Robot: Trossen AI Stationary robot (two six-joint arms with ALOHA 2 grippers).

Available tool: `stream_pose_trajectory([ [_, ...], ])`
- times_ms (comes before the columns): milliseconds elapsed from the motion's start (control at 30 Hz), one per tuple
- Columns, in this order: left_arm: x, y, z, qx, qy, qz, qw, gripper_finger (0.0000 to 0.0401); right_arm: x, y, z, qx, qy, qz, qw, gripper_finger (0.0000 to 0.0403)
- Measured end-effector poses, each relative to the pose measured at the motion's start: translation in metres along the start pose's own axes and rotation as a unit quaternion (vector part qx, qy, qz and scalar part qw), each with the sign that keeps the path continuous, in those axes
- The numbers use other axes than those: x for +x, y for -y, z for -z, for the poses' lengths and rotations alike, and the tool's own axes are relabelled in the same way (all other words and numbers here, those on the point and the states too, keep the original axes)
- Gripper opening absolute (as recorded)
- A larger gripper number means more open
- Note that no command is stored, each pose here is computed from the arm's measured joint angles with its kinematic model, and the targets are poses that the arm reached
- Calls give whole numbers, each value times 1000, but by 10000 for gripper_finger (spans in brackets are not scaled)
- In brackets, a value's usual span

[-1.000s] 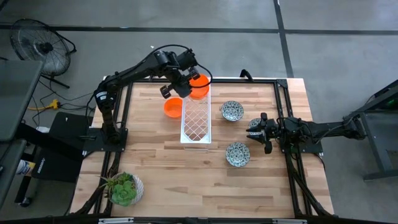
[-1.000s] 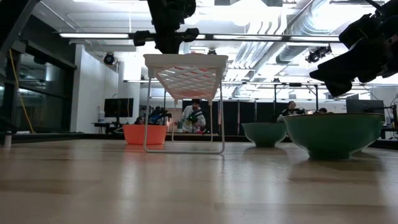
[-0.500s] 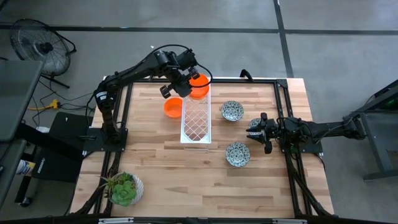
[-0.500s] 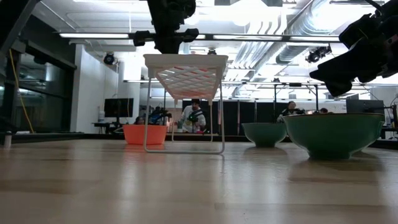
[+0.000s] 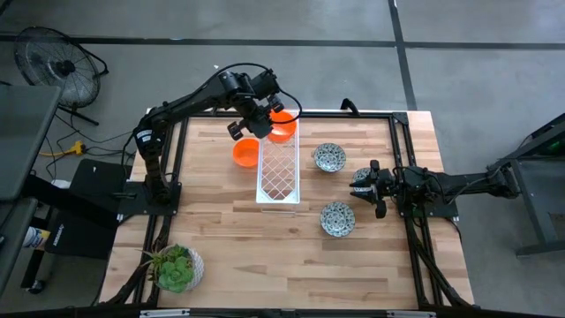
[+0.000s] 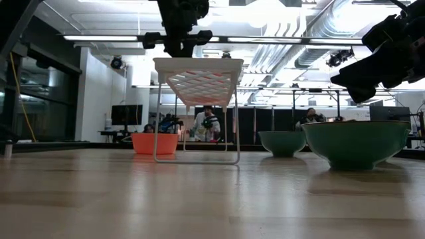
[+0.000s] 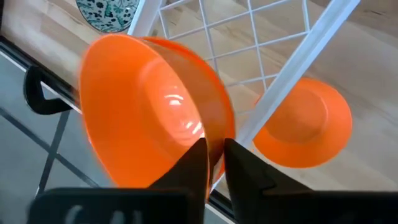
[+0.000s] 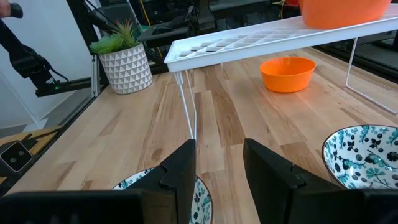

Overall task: Pick & Place Mini bowls
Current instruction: Stack the bottom orange bowl on top of the other orange bowl on the shelf

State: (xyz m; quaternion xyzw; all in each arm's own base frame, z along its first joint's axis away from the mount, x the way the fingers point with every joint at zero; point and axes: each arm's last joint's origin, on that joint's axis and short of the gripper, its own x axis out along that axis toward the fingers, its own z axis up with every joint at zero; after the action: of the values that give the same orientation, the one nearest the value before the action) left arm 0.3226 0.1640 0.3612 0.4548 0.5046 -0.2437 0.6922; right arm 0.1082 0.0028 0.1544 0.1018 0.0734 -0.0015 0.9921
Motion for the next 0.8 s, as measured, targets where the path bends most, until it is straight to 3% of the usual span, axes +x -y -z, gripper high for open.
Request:
stream_pose_trajectory([
  [300,0,0,3,-3,-48,-4,999,149,0,0,0,0,0,0,1000,122],
  [567,-1,-1,6,-10,-110,-9,994,156,0,0,0,0,0,0,1000,122],
  [800,-2,-1,8,-61,-137,-21,988,156,0,0,0,0,0,0,1000,122],
])
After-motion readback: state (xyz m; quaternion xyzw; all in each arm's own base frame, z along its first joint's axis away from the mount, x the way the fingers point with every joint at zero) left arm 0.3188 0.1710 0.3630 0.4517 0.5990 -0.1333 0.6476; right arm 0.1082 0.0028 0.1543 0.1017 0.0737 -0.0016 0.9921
